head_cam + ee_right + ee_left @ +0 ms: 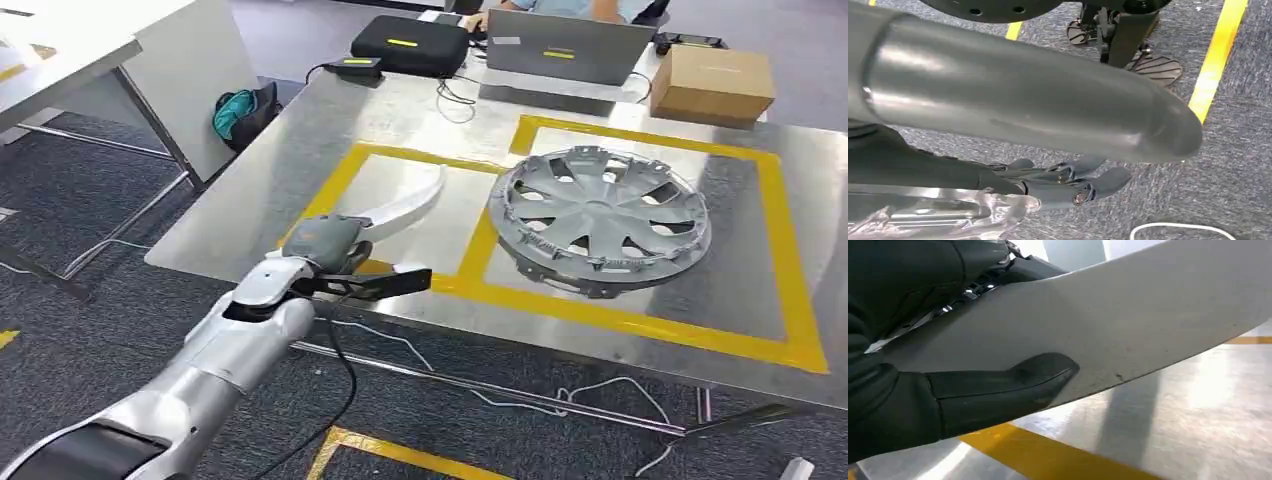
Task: Take the parts from the cabinet and place them on the table.
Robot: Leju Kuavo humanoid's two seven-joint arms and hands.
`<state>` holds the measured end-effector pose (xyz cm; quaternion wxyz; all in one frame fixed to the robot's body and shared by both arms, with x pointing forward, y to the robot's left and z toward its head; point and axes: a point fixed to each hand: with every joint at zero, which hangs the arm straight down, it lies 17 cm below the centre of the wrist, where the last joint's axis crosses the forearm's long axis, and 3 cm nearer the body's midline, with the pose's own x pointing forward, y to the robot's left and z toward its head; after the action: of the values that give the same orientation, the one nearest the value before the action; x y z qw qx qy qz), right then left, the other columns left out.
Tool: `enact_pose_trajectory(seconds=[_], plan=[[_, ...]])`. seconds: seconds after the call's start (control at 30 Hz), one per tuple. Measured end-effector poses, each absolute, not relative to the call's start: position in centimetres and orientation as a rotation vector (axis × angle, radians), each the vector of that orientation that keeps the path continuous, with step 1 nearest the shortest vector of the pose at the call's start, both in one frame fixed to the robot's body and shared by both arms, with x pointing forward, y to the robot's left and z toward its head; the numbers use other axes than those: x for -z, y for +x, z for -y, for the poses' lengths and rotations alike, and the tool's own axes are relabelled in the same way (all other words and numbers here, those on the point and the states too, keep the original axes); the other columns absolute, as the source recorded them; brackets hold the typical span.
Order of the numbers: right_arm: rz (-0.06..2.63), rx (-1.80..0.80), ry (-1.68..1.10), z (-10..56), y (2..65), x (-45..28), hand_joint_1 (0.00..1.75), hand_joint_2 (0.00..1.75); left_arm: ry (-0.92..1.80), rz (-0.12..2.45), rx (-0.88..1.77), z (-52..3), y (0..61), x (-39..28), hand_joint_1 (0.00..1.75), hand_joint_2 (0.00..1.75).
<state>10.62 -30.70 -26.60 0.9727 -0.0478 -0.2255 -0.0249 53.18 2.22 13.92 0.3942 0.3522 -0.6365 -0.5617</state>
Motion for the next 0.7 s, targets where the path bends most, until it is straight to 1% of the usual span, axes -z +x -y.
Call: enact_pose_trajectory(seconds=[0.13, 0.3, 0.33, 0.53, 0.7], plan=[[0.464, 0.035, -0.091, 30.5, 10.9, 26.5, 0.0, 0.0, 0.936, 1.613, 1.543, -0.4, 52.7, -13.5, 1.75, 1.75], [0.469, 0.016, -0.087, 30.3, 11.1, 26.5, 0.0, 0.0, 1.013, 1.562, 1.627, 0.1, 52.7, -12.8, 1.75, 1.75], [0.469, 0.011, -0.086, 30.2, 11.1, 26.5, 0.0, 0.0, 1.032, 1.547, 1.634, 0.0, 52.8, -12.7, 0.0, 1.75], [0.476, -0.004, -0.08, 30.0, 11.4, 26.4, 0.0, 0.0, 1.153, 1.434, 1.716, -0.5, 53.7, -12.2, 0.0, 1.75], [0.458, 0.003, -0.077, 29.9, 11.2, 26.6, 0.0, 0.0, 1.14, 1.401, 1.719, -1.0, 54.0, -11.7, 0.0, 1.75]])
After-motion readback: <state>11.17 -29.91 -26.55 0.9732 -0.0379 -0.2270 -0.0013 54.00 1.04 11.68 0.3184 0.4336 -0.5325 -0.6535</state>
